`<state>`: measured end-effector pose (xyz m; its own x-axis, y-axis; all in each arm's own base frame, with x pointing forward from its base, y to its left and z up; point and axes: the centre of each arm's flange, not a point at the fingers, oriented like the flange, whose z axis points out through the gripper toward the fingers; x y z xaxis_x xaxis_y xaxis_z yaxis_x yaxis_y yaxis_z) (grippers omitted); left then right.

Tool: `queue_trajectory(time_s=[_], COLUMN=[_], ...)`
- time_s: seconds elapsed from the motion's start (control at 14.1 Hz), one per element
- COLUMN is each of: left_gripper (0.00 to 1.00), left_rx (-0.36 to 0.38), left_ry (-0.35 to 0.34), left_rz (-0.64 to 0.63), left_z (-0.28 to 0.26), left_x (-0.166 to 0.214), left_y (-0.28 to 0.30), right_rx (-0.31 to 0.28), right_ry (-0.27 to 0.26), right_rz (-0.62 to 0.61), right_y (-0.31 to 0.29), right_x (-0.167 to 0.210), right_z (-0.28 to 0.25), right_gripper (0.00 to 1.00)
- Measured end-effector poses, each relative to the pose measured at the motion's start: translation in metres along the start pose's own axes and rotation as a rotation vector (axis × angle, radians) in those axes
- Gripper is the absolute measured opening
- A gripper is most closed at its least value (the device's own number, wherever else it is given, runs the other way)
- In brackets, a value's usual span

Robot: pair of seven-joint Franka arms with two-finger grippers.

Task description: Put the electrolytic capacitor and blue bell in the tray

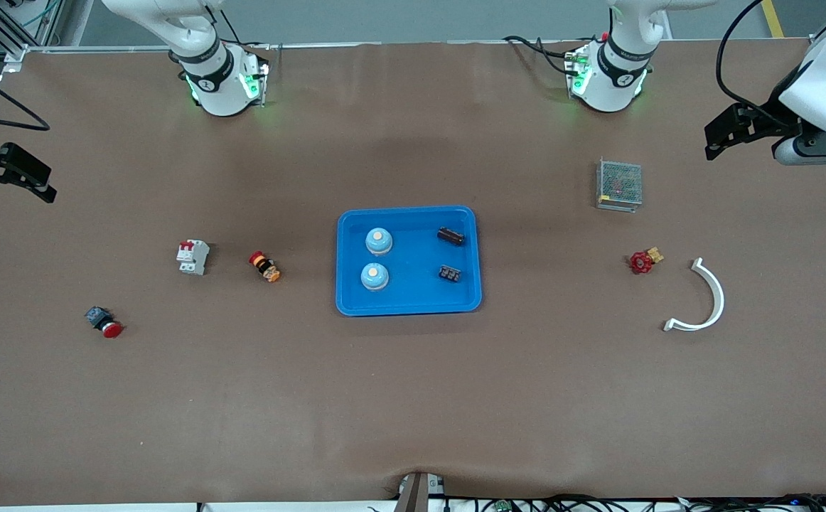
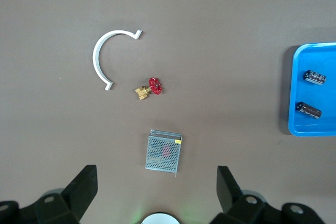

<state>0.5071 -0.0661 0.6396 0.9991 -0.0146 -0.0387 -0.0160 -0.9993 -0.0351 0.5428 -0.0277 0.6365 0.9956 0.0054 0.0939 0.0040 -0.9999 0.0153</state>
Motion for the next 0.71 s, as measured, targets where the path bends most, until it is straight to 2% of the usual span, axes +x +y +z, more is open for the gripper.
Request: queue_trajectory(time_s=[0.71], left_gripper=[1.0], left_rx=[0.0], left_ry=[0.013], left_rz=[0.006], left_z=[-0.0059], left_x=[-0.0005], left_y=[0.0034], right_rx=[0.001], right_ry=[-0.011], right_rz=[0.001], right_y=[0.0001], right_x=[-0.0012], right_z=[0.001], right_gripper=[1.0])
